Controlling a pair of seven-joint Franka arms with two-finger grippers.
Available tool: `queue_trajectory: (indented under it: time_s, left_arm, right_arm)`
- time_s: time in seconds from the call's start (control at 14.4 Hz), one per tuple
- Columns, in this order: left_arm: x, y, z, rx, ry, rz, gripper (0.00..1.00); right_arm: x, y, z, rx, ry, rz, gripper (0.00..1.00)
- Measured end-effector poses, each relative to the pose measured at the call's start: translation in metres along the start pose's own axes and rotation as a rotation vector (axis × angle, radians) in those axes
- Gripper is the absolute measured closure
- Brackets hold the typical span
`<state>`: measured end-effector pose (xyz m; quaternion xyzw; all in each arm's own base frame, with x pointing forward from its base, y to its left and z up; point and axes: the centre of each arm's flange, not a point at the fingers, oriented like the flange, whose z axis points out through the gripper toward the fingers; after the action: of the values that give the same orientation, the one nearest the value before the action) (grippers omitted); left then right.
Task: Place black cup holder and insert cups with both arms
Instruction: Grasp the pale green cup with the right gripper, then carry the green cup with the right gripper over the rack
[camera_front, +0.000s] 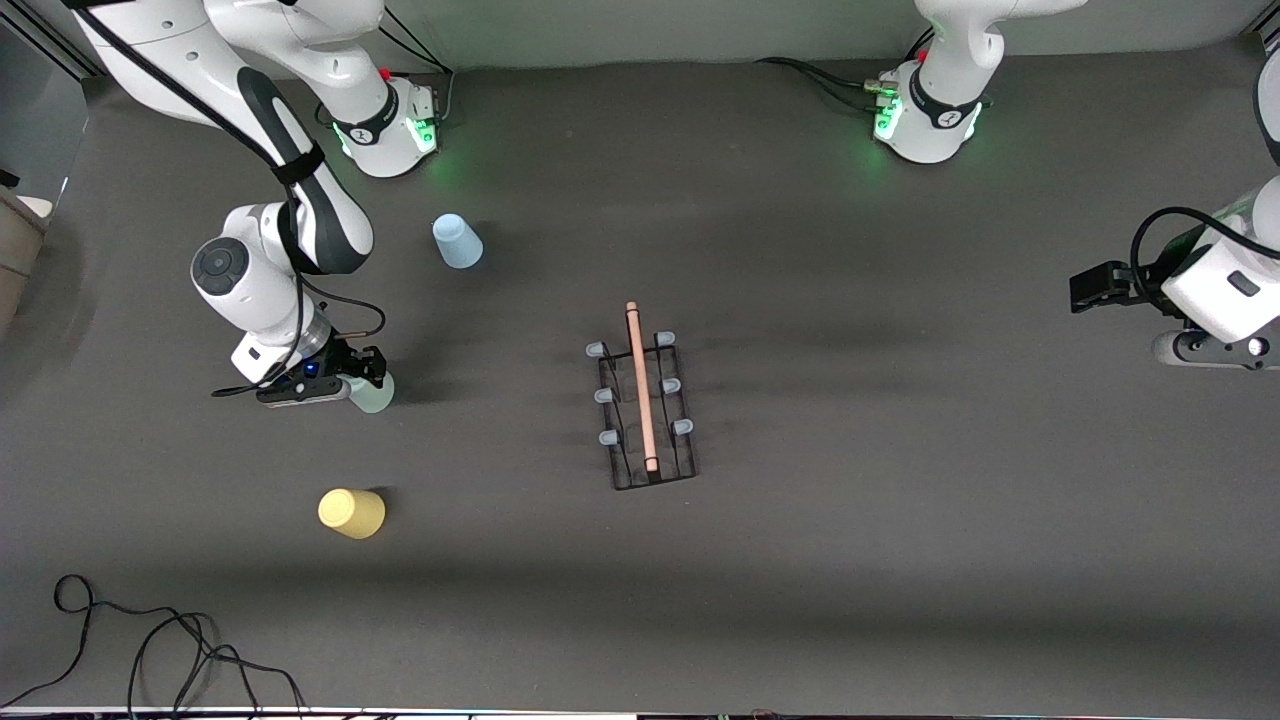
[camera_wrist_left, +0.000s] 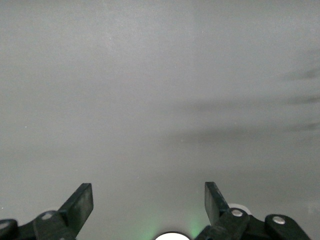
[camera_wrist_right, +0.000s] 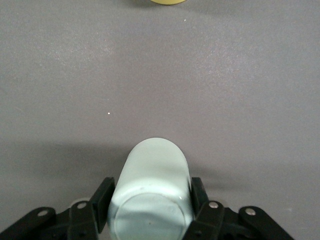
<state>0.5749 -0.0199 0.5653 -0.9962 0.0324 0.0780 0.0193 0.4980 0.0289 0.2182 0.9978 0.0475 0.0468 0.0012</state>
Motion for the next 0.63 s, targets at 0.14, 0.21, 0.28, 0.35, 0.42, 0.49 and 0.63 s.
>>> queue_trajectory:
  time_s: [0.14,0.21,0.28,0.35,0.42,0.49,0.63]
  left_arm:
    - [0.000,0.000,0.000,0.000,0.000,0.000,0.00]
    - [0.000,0.000,0.000,0.000,0.000,0.000,0.00]
    - [0.000,0.000,0.000,0.000,0.000,0.000,0.00]
    - [0.000,-0.001,0.000,0.000,0.000,-0.001,0.00]
    - [0.000,-0.001,0.000,0.000,0.000,-0.002,0.00]
    - [0.000,-0.002,0.000,-0.001,0.000,-0.003,0.00]
    - [0.000,-0.002,0.000,-0.001,0.001,-0.003,0.00]
  right_arm:
    - [0.007,0.000,-0.010,0.001,-0.007,0.000,0.33]
    - [0.016,0.000,-0.025,0.004,-0.020,0.000,0.33]
    - [0.031,0.000,-0.050,0.007,-0.043,-0.001,0.33]
    - [0.049,-0.001,-0.083,0.011,-0.072,-0.003,0.33]
    - [0.067,-0.004,-0.121,0.015,-0.096,-0.004,0.33]
    - [0.082,-0.013,-0.157,0.017,-0.122,0.000,0.33]
    - [0.099,-0.052,-0.209,0.014,-0.143,0.037,0.33]
